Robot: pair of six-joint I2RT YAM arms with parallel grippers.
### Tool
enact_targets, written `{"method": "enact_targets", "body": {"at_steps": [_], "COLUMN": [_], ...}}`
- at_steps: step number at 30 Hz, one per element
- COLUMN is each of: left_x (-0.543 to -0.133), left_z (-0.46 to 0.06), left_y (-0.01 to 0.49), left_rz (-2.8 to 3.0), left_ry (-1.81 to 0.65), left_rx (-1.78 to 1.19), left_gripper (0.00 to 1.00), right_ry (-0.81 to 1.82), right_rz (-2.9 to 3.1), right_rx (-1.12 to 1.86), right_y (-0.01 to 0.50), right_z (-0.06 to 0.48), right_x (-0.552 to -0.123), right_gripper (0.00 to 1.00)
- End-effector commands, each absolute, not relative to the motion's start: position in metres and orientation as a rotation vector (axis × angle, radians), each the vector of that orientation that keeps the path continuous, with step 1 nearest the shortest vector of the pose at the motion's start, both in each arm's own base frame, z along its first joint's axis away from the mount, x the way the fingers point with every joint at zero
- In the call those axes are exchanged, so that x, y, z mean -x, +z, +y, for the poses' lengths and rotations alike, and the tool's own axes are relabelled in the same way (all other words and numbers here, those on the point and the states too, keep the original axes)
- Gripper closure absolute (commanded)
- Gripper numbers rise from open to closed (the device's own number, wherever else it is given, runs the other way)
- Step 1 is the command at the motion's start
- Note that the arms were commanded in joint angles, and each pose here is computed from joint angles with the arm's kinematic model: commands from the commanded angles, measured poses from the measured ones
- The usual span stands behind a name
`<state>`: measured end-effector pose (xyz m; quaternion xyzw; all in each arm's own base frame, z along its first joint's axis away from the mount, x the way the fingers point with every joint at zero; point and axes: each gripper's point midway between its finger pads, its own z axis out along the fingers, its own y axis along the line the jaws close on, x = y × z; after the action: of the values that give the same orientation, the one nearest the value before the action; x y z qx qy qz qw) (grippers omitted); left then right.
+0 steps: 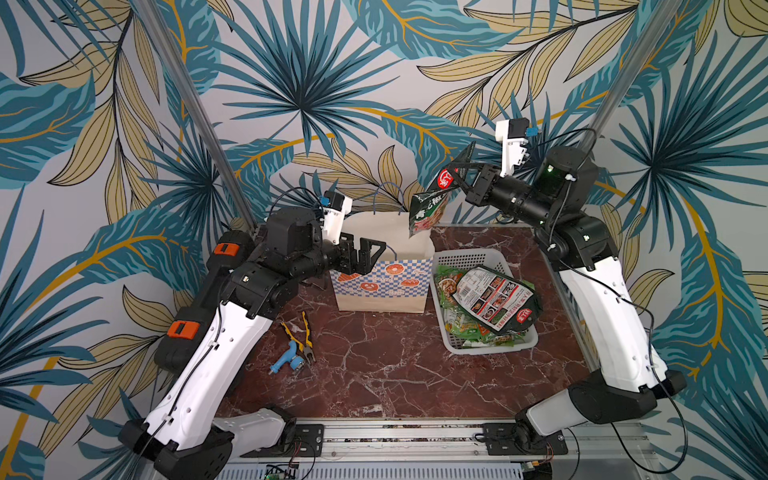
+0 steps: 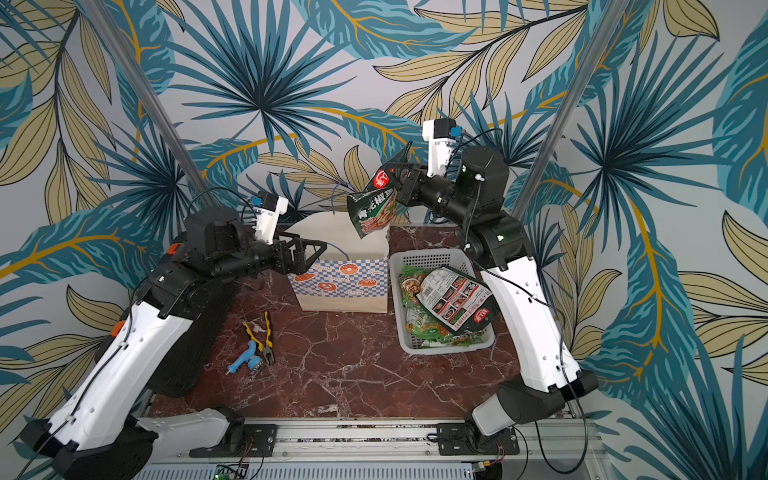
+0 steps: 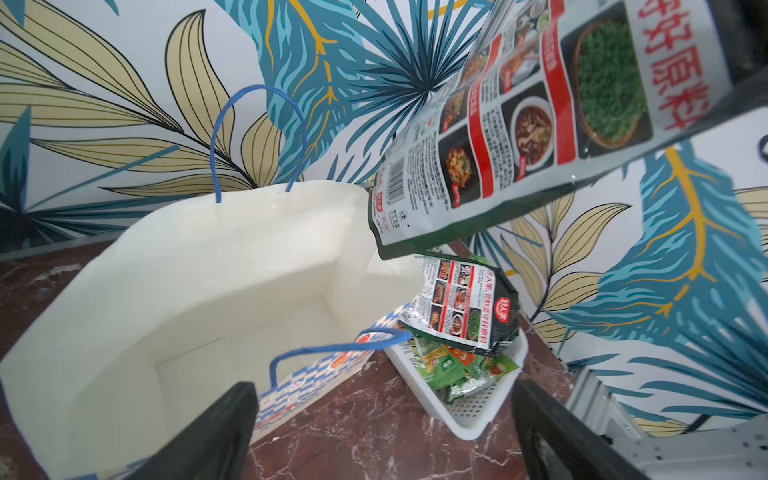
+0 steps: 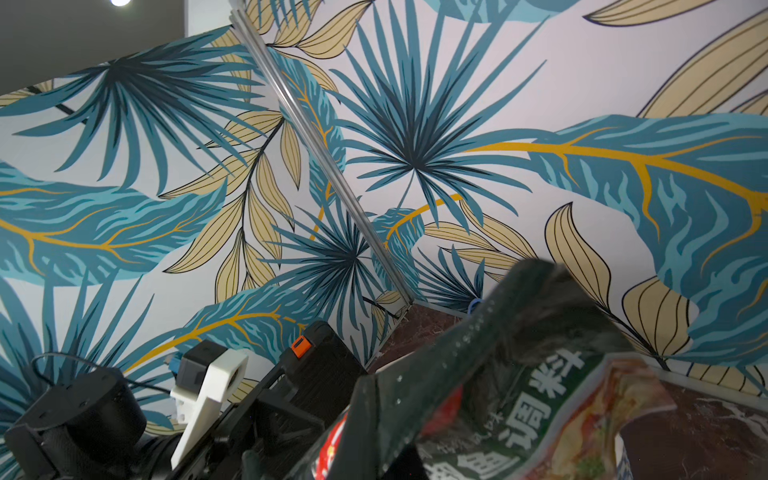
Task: Place the condiment packets inside the bag
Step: Place the condiment packet in the paper bag.
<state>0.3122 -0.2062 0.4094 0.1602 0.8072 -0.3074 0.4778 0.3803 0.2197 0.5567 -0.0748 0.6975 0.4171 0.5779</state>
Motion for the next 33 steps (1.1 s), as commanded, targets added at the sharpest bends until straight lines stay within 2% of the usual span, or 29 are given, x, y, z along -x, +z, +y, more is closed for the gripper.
{"method": "enact_targets", "body": {"at_steps": [1, 7, 13, 20, 27, 33], "left_x": [-0.325, -0.327, -0.318, -0.307, -0.308, -0.308], "left_z": [-0.204, -0.212, -0.220, -0.210, -0.204, -0.200], "left_y": [0.400, 0.383, 0.381, 0.385, 0.383, 0.384], "left_rz": [1.919, 1.908, 1.869, 1.827, 1.832, 1.832], "left_ry": [-0.603, -0.574, -0.615, -0.577, -0.541, -0.523], "left_rx": [-0.500, -0.622, -0.655, -0.621, -0.599, -0.578], "left_gripper": [0.00, 0.03, 0.29, 0.47, 0.49, 0.44], "right_ry": [1.010, 1.029, 1.049, 1.091, 1.144, 1.135], "right_rz": [1.468, 1.500, 1.554, 1.651, 1.770, 1.852], "right_rx": [0.078, 0.036, 0.021, 0.049, 0.080, 0.104], "right_y": [0.601, 0.592, 0.574, 0.534, 0.481, 0.449], "right_z": [0.217, 0.248, 0.287, 0.337, 0.383, 0.396], "right_x": [-0.381, -0.394, -0.398, -0.404, -0.420, -0.428], "right_gripper": [1.00, 1.00, 1.00, 1.00, 1.00, 1.00]}}
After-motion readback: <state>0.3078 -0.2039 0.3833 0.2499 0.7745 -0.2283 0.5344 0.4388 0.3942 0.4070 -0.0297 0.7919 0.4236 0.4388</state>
